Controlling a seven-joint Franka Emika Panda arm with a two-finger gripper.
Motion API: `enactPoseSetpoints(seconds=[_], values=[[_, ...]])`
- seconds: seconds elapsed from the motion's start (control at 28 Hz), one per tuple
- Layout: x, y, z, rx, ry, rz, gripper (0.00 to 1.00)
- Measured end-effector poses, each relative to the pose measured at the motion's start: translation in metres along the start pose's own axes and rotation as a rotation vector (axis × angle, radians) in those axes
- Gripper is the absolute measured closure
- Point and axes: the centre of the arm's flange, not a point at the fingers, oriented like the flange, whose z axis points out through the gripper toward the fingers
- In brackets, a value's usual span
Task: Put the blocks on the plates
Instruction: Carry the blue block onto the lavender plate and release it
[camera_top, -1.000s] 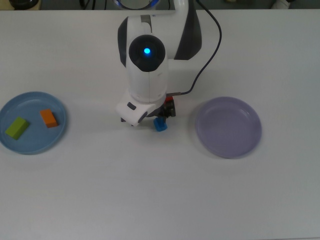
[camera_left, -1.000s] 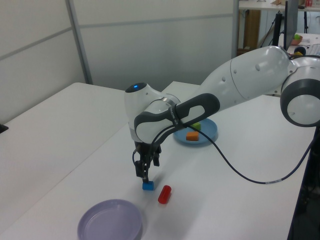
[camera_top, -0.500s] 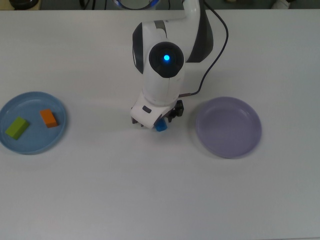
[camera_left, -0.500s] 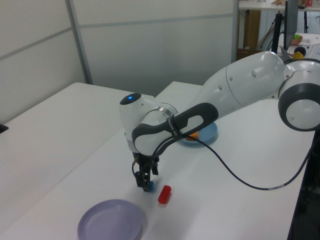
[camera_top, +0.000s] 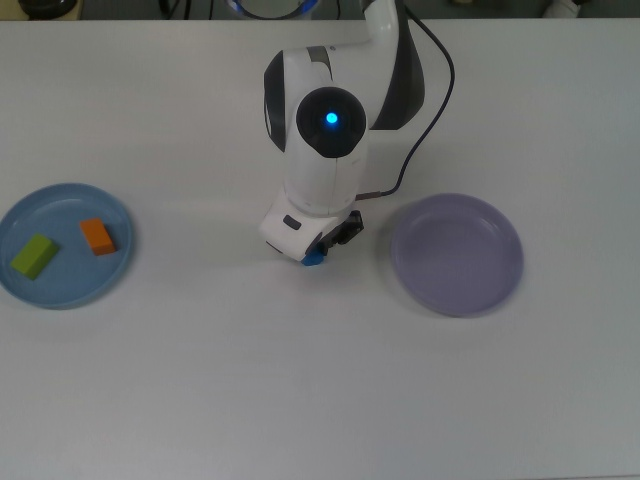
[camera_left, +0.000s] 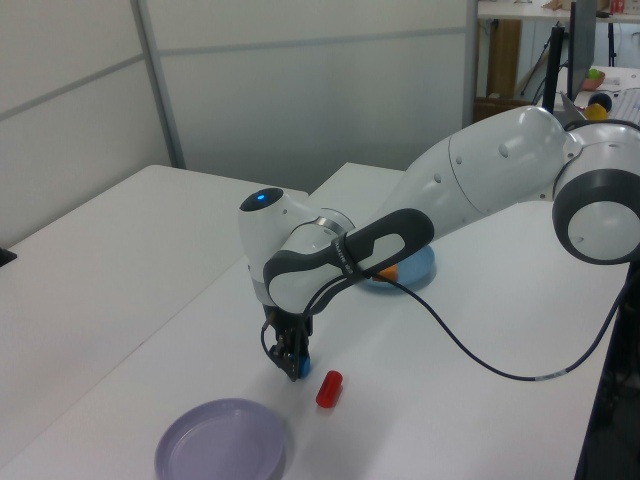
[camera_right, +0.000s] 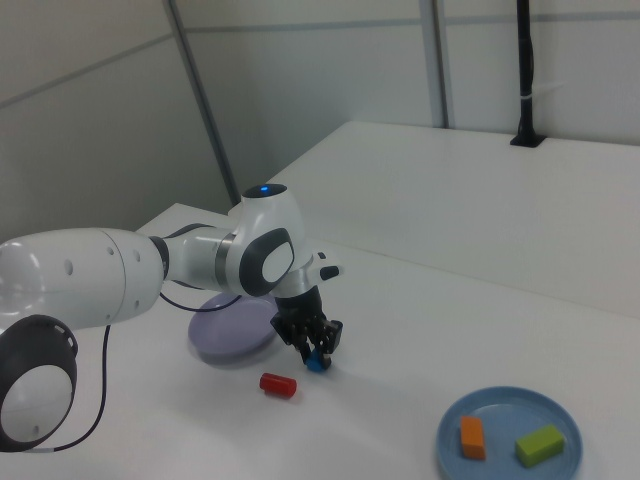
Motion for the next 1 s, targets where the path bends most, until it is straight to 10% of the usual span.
enactPoseSetpoints(seconds=[0.39,1.0], values=[[0.004,-0.011,-0.036,0.02,0.058,0.047,0.62],[-0.001,-0.155,-0.067,0.095,0.172,0.012,0.62]])
